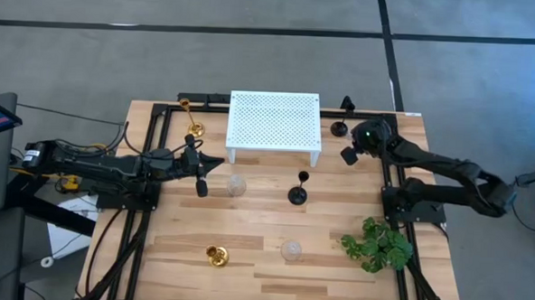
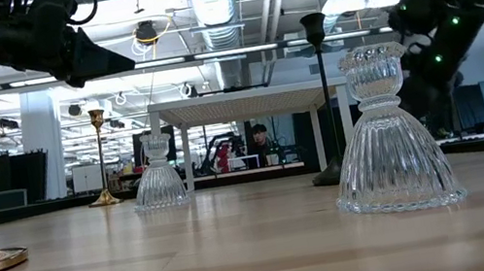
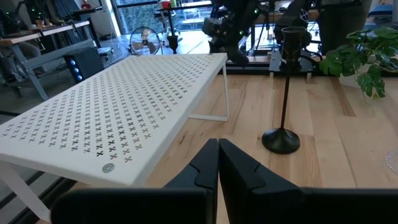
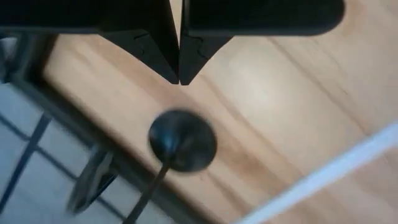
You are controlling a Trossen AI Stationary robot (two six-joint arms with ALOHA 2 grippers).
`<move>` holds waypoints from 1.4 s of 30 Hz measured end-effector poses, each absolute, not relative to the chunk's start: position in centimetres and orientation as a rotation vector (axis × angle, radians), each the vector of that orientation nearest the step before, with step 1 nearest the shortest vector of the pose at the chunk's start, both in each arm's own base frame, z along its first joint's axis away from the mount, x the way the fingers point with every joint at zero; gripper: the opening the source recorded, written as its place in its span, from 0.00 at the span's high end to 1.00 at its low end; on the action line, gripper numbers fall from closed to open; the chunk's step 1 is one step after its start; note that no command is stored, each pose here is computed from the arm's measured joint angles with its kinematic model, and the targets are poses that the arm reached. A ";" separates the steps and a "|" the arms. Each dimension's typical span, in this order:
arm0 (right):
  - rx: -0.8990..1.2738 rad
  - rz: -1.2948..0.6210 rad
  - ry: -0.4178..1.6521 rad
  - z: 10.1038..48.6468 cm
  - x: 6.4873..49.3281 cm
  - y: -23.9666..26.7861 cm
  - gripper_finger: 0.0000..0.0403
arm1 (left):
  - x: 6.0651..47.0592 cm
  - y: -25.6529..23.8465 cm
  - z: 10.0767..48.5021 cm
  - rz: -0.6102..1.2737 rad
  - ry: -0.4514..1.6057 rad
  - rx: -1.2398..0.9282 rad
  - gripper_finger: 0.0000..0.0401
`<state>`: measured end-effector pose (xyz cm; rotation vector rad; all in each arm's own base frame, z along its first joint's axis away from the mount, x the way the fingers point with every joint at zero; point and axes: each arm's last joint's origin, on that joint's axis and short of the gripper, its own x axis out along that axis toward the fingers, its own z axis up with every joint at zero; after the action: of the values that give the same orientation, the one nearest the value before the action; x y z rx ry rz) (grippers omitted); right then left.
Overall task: Pick & Place candle stick holders
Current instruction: Put the top black candle holder on the shelf
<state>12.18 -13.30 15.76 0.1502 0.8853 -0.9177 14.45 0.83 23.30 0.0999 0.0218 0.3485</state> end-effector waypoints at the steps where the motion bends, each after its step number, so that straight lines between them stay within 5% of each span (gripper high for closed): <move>1: 0.158 -0.910 0.890 15.4 11.9 -13.3 1.00 | 14.5 0.8 23.3 0.348 0.022 0.100 0.97; 23: 0.103 -0.606 0.434 16.9 8.5 -15.6 1.00 | 14.5 0.8 23.3 0.348 0.023 0.100 0.97; 32: 0.135 -0.680 0.413 16.6 8.0 -16.1 0.99 | 14.5 0.8 23.3 0.348 0.023 0.101 0.97; 36: 0.151 -0.665 0.409 16.5 8.3 -15.9 0.89 | 14.5 0.8 23.3 0.349 0.023 0.100 0.97; 42: 0.200 -0.661 0.396 16.5 8.9 -15.6 0.55 | 14.5 0.8 23.3 0.348 0.023 0.101 0.97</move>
<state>8.90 -15.58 16.54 0.1999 0.3959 -0.6609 14.46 0.83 23.29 0.1007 0.0225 0.3484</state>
